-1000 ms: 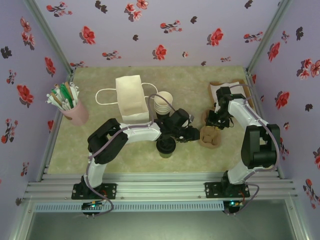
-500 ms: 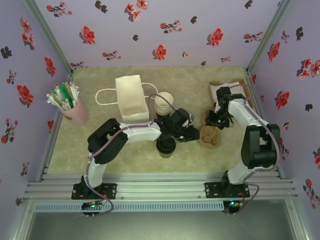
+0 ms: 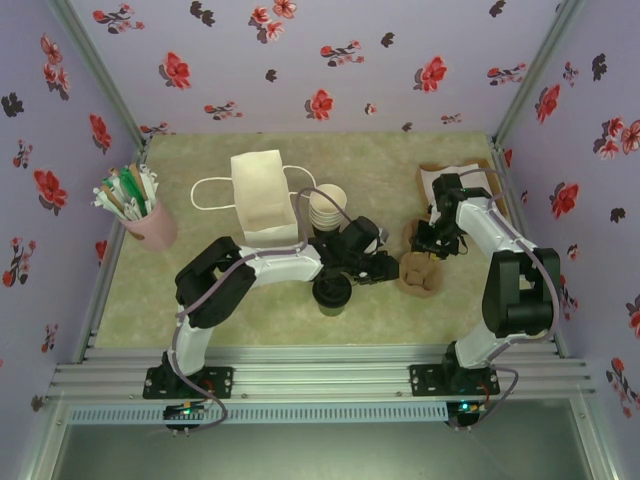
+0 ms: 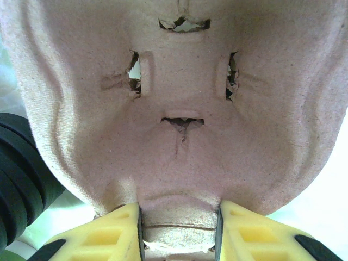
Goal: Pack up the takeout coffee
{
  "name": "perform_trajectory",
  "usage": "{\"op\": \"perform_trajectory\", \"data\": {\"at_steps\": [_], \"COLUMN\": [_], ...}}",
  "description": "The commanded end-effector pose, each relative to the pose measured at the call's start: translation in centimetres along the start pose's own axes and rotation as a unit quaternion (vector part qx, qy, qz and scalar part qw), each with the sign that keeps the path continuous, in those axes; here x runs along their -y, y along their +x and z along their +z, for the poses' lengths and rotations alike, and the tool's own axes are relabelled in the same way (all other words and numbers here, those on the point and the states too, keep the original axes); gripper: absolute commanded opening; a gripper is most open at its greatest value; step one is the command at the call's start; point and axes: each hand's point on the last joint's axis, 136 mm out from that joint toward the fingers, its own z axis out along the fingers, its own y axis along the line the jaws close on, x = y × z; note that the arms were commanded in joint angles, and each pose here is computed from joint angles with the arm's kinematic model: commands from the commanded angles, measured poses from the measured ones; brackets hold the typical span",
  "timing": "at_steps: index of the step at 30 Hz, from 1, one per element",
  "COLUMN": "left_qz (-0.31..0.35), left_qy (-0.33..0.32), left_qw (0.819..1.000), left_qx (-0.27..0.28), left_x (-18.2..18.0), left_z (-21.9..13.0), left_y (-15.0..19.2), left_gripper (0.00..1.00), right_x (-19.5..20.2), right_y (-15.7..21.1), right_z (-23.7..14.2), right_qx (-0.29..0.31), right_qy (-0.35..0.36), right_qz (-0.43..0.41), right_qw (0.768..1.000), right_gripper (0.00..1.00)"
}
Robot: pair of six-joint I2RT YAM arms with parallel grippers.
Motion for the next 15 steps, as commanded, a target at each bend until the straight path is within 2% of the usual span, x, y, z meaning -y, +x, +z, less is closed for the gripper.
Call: {"op": "perform_trajectory", "data": {"at_steps": [1, 15], "left_qz": [0.005, 0.002], "left_qy": [0.01, -0.004], "left_qw": [1.0, 1.0], "left_qx": [-0.004, -0.011], "left_x": [0.8, -0.2], "left_z": [0.5, 1.1], "left_y": [-0.4, 0.1], "left_gripper": [0.24, 0.21], "right_x": [-0.3, -0.4], "right_y": [0.6, 0.5], "right_z": [0.1, 0.1], "right_qx": [-0.015, -0.014], "right_qy": [-0.014, -0.017], "right_qz": [-0.002, -0.002], "right_qw": [1.0, 1.0], "right_gripper": [0.34, 0.34]}}
